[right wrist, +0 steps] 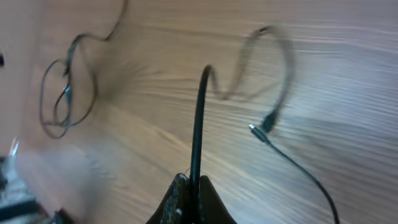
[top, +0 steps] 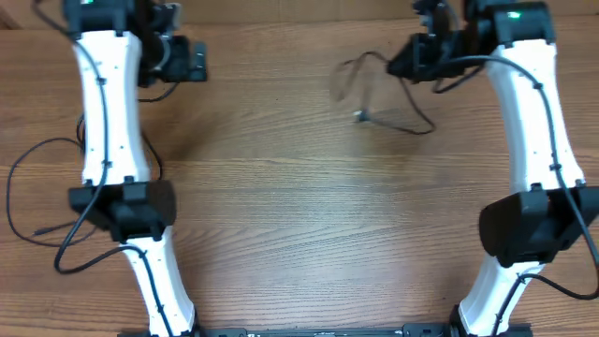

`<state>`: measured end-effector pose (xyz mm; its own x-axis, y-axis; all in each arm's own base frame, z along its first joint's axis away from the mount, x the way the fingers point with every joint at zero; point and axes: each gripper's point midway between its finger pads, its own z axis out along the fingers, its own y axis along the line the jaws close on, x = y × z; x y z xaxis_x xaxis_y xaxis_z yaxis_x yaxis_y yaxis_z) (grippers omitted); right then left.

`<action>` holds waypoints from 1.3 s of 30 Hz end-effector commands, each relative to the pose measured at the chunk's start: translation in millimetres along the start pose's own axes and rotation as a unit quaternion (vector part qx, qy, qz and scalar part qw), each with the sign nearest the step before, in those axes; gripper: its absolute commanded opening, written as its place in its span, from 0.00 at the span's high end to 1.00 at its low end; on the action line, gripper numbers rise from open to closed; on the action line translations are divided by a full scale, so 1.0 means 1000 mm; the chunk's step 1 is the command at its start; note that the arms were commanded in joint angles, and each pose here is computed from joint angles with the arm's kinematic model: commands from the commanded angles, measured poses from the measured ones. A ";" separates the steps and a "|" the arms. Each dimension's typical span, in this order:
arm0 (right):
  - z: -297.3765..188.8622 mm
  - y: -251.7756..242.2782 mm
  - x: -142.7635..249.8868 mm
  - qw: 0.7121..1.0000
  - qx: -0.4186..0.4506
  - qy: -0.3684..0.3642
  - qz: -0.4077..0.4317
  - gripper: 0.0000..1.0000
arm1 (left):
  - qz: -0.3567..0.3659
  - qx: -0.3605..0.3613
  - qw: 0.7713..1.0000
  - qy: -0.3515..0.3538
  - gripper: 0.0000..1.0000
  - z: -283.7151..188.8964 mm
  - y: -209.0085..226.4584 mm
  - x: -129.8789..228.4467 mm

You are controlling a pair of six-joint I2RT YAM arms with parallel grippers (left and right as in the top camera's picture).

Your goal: Untangle cables

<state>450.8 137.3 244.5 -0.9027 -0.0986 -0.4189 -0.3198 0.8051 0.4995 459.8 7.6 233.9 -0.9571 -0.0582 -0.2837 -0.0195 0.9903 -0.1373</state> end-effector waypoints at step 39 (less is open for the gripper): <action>0.112 0.182 0.064 0.985 -0.011 0.070 -0.157 0.00 | -0.053 0.006 0.995 -0.088 0.00 -0.076 0.048 0.002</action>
<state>355.9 354.4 240.2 -0.7718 -0.4247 -0.4732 -0.6236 0.6510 0.4328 437.5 71.9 286.3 -0.8945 -0.2041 -0.3977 -0.1477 0.9747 -0.1680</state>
